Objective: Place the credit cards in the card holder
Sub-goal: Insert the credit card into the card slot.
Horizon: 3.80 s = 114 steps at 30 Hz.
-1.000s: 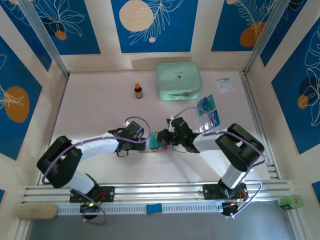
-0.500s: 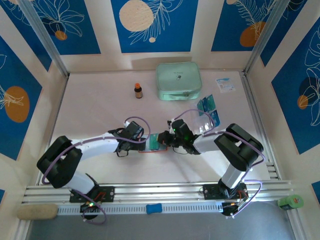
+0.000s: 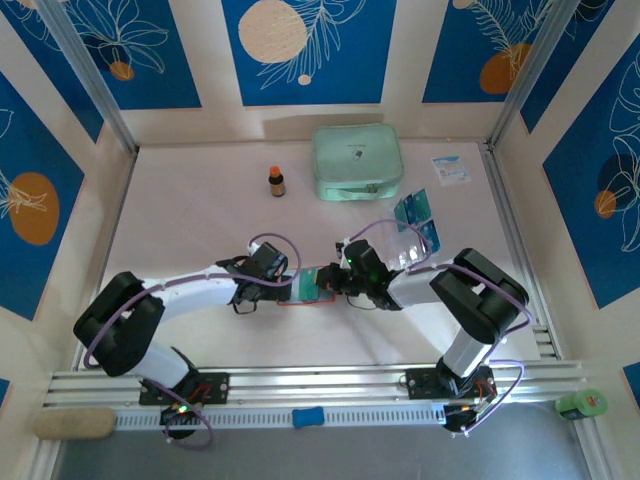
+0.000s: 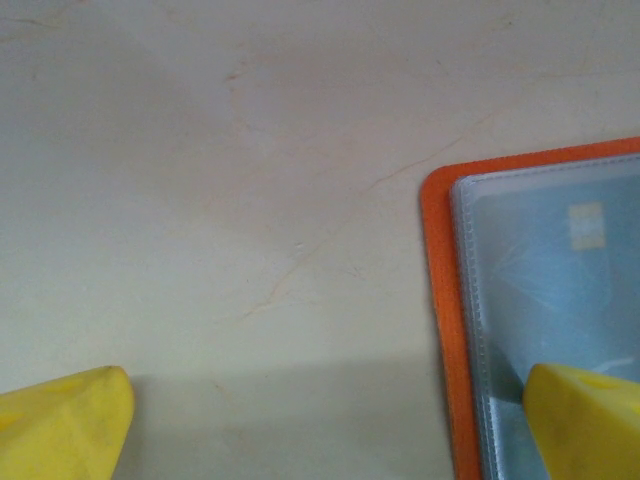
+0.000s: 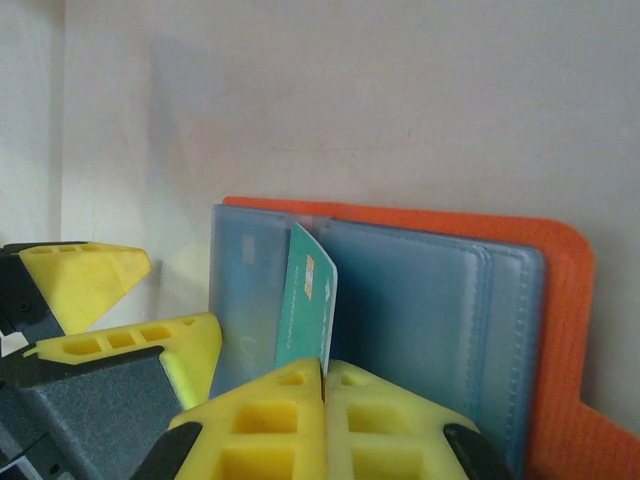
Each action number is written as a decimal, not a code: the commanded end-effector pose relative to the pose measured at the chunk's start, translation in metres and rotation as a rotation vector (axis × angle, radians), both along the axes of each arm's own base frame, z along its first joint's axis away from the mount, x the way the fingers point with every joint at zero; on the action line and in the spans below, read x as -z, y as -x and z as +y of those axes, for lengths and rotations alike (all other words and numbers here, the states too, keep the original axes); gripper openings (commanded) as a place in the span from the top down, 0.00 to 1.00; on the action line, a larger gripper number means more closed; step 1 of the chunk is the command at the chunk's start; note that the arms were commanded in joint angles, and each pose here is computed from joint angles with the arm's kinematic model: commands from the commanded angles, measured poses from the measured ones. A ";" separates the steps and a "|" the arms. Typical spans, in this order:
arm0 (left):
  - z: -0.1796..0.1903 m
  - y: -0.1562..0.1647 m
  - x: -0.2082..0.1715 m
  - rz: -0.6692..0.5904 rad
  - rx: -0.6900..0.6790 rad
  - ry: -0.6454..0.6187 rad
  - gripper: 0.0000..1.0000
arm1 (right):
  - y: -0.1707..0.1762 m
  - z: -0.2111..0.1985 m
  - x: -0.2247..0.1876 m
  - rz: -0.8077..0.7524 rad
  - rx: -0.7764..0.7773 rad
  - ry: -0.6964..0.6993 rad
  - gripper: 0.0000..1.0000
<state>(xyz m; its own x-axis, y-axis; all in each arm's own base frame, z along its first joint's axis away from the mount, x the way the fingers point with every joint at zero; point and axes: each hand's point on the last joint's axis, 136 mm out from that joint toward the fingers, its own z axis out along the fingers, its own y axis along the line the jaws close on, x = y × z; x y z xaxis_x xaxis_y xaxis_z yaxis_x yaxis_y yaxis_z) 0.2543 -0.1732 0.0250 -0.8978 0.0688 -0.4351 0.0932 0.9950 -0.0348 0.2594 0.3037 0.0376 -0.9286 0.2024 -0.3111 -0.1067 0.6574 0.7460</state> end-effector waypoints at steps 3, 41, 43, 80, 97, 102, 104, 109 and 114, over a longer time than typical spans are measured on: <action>0.012 0.006 0.006 0.022 -0.018 -0.038 0.00 | 0.016 -0.006 0.012 0.043 -0.032 0.048 1.00; 0.009 0.004 0.002 0.017 -0.019 -0.029 0.00 | 0.022 0.015 0.031 0.145 -0.123 0.084 0.96; 0.008 0.003 0.000 0.015 -0.020 -0.022 0.00 | 0.023 0.013 0.028 0.144 -0.140 0.098 0.87; 0.040 0.003 0.022 0.115 -0.116 -0.063 0.00 | 0.011 0.031 0.018 0.121 -0.370 0.441 1.00; 0.040 0.002 0.010 0.079 -0.126 -0.038 0.00 | 0.009 0.046 -0.013 0.087 -0.365 0.408 1.00; 0.054 -0.001 -0.015 -0.003 -0.179 -0.047 0.00 | 0.006 0.031 -0.020 0.088 -0.316 0.410 1.00; 0.057 -0.001 -0.022 -0.025 -0.193 -0.047 0.00 | 0.007 0.028 -0.019 0.094 -0.305 0.414 1.00; 0.059 0.000 -0.022 -0.026 -0.198 -0.054 0.00 | 0.011 0.027 -0.009 0.128 -0.296 0.421 1.00; 0.055 0.002 -0.009 0.008 -0.183 -0.052 0.00 | 0.015 0.031 -0.001 0.145 -0.300 0.422 1.00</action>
